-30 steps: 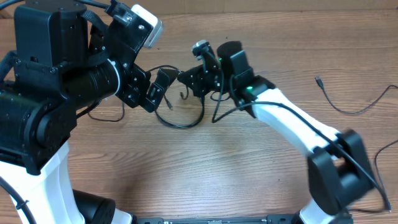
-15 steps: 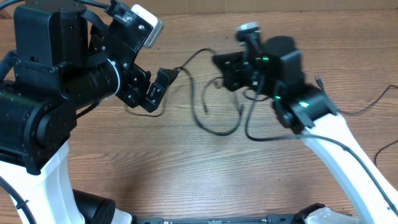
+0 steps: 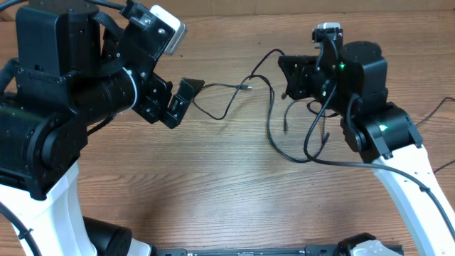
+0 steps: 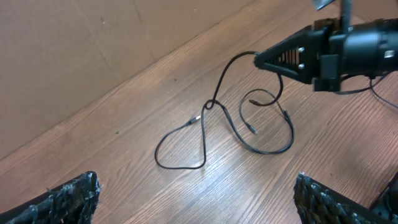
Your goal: Untangle cables
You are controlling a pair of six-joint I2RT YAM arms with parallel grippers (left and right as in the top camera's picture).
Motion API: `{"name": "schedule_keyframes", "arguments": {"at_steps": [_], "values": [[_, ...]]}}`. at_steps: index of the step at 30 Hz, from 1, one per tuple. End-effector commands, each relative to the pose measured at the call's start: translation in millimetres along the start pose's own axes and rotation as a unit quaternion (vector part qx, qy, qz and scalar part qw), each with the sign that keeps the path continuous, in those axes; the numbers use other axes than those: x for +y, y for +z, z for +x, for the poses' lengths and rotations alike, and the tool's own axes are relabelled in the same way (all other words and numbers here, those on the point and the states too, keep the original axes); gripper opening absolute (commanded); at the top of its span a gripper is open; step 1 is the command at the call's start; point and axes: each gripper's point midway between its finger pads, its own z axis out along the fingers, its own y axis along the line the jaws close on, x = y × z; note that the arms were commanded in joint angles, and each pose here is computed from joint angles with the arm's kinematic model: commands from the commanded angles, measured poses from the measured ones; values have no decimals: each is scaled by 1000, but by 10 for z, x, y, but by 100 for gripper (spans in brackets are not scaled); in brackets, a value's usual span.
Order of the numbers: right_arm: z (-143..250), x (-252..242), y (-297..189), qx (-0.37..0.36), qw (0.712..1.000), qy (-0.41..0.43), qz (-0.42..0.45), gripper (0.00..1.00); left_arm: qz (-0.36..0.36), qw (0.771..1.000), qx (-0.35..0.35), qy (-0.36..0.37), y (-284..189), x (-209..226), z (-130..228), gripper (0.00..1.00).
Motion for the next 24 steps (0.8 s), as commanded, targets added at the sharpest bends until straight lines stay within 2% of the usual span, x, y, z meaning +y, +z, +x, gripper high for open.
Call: {"name": "schedule_keyframes", "arguments": {"at_steps": [1,15,19,24], "values": [[-250,330,-318,-45,997,-19,-56,4,0,1000,-2,-7,-2,-6,-12,100],[-295,536,-526,-57,993,-32,-95,4,5,1000,-23,-1,-5,-18,-111,100],[-307,543,-529,-59,993,-33,-97,4,32,999,16,-13,142,-70,34,100],[-332,586,-548,-64,992,-37,-107,4,56,992,105,-38,595,-18,379,100]]}}
